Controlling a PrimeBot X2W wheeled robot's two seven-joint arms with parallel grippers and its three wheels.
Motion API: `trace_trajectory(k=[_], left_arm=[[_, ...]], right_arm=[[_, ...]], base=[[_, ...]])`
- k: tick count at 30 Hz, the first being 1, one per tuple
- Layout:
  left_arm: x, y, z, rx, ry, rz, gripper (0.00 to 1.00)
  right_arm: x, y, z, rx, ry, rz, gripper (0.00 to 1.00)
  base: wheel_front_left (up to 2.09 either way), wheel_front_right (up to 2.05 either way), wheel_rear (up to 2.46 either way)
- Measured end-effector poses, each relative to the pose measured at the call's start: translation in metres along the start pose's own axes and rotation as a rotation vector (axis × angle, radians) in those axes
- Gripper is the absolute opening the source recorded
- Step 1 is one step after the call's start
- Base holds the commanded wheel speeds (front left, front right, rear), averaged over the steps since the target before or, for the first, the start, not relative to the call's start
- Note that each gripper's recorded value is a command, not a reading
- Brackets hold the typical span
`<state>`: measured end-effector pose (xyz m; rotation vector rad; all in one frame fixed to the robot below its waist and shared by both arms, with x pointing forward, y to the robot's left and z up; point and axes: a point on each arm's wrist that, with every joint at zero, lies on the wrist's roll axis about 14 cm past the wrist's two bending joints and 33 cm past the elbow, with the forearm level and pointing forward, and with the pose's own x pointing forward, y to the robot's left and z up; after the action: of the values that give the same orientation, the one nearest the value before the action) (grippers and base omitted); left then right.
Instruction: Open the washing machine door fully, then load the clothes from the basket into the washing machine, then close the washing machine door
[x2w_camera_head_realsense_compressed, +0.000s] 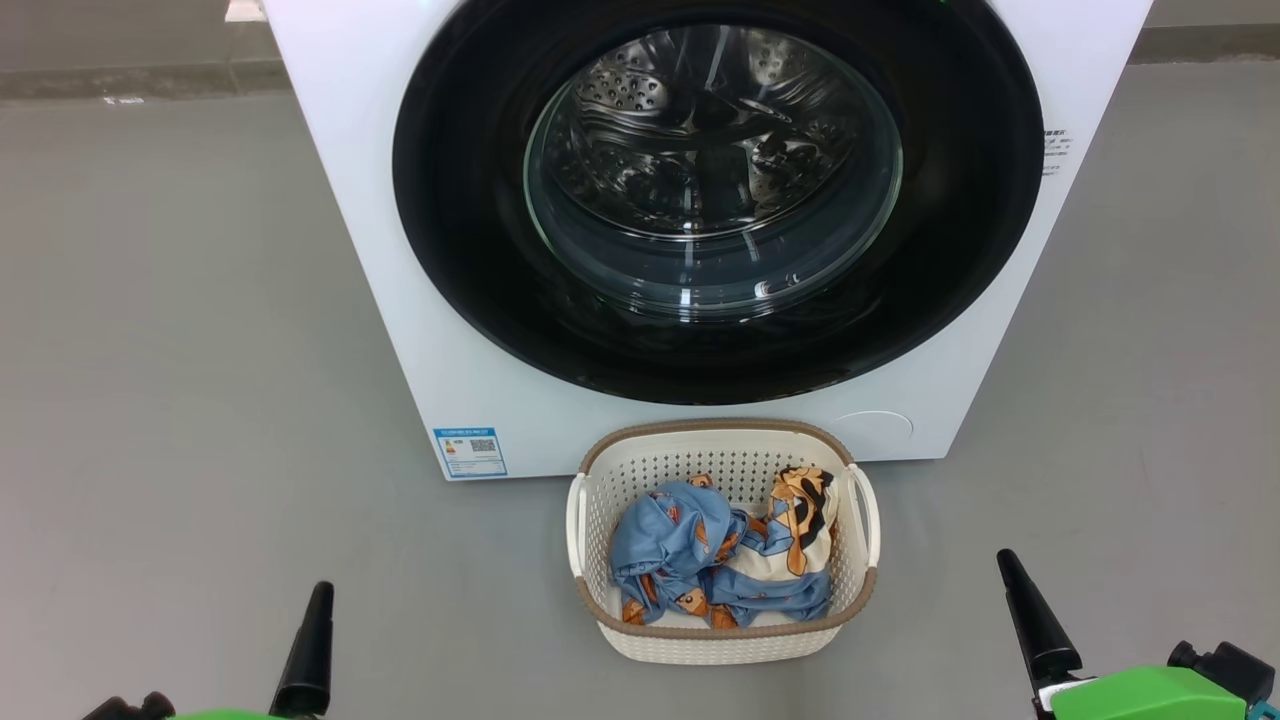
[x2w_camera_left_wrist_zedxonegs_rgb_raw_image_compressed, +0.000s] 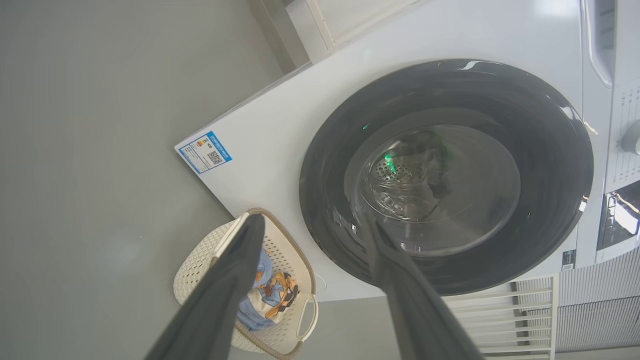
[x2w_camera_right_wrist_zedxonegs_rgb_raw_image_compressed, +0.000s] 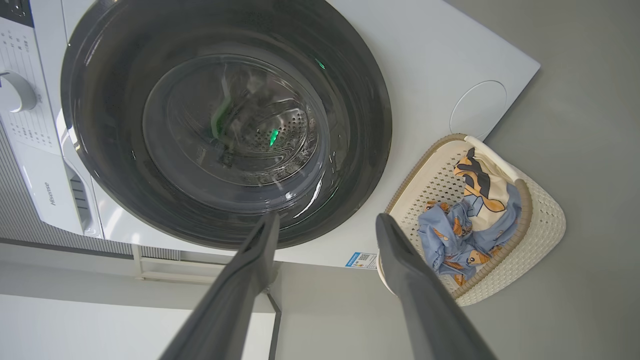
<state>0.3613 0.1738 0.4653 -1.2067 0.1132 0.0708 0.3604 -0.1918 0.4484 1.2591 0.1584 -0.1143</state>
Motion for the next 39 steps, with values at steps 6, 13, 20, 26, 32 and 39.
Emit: trace_trajectory(k=[6,13,20,26,32,39], left_arm=[[0.000,-0.003,0.000,0.076,-0.004,-0.011,1.00],[0.000,-0.006,0.002,0.163,-0.015,-0.022,1.00],[0.000,-0.009,0.004,0.266,-0.028,-0.035,1.00],[0.000,-0.012,0.003,0.352,-0.032,-0.049,1.00],[0.000,-0.014,0.001,0.437,-0.033,-0.060,1.00],[-0.001,-0.017,0.001,0.536,-0.041,-0.072,1.00]], right_arm=[[0.000,0.001,-0.001,-0.065,0.004,0.005,1.00],[0.003,0.005,-0.003,-0.161,0.018,0.021,1.00],[0.003,0.004,-0.004,-0.253,0.027,0.028,1.00],[0.003,0.004,-0.003,-0.332,0.027,0.033,1.00],[0.003,0.004,-0.003,-0.413,0.032,0.043,1.00],[0.002,0.004,0.000,-0.519,0.032,0.054,1.00]], base=[[0.00,0.00,0.00],[0.00,0.00,0.00],[0.00,0.00,0.00],[0.00,0.00,0.00],[0.00,0.00,0.00],[0.00,0.00,0.00]])
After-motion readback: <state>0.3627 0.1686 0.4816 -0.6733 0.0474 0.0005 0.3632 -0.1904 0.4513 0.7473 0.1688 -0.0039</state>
